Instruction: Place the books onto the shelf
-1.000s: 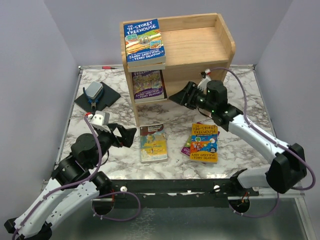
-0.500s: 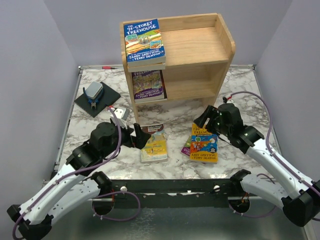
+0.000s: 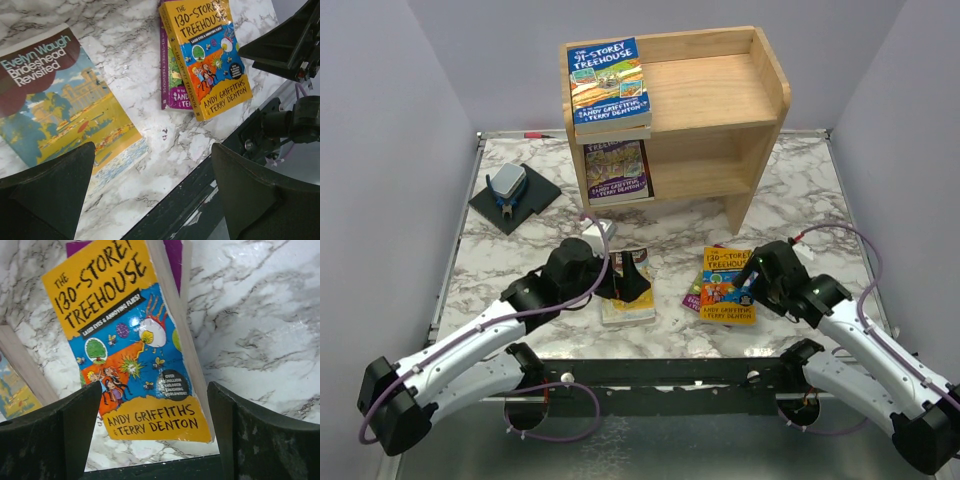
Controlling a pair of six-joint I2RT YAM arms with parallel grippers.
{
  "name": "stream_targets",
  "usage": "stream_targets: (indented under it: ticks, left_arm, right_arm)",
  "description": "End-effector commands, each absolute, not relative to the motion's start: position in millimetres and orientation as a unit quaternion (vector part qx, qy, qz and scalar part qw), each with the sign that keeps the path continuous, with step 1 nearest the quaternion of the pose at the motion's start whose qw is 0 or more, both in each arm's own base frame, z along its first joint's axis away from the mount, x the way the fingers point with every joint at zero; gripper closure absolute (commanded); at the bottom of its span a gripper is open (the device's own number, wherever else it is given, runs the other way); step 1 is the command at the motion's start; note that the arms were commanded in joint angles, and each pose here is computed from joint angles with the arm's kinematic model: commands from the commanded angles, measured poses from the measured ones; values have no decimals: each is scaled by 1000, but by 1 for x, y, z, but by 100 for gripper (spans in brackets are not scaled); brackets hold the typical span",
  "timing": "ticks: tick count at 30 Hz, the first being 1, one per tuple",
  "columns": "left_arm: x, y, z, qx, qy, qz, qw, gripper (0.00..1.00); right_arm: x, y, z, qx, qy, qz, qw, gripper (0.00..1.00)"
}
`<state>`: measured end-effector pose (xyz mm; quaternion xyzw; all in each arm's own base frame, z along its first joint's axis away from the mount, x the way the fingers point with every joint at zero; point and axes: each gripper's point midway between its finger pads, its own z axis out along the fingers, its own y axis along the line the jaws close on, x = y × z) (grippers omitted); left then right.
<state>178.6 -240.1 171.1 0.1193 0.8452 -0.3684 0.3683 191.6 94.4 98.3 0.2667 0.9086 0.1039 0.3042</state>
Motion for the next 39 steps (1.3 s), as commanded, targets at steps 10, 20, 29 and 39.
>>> stream_targets:
  ticks: [10, 20, 29, 39]
  left_arm:
    - [180, -321, 154, 151, 835, -410, 333, 1]
    - [187, -382, 127, 171, 837, -428, 295, 1]
    - [204, -396, 83, 166, 865, -378, 287, 1]
    - [196, -404, 65, 175, 870, -379, 262, 9]
  right_arm:
    - [166, 97, 47, 311, 909, 122, 249, 11]
    - [156, 111, 32, 314, 903, 175, 234, 22]
    - [149, 115, 32, 321, 892, 214, 237, 51]
    - [150, 117, 52, 315, 873, 256, 269, 100]
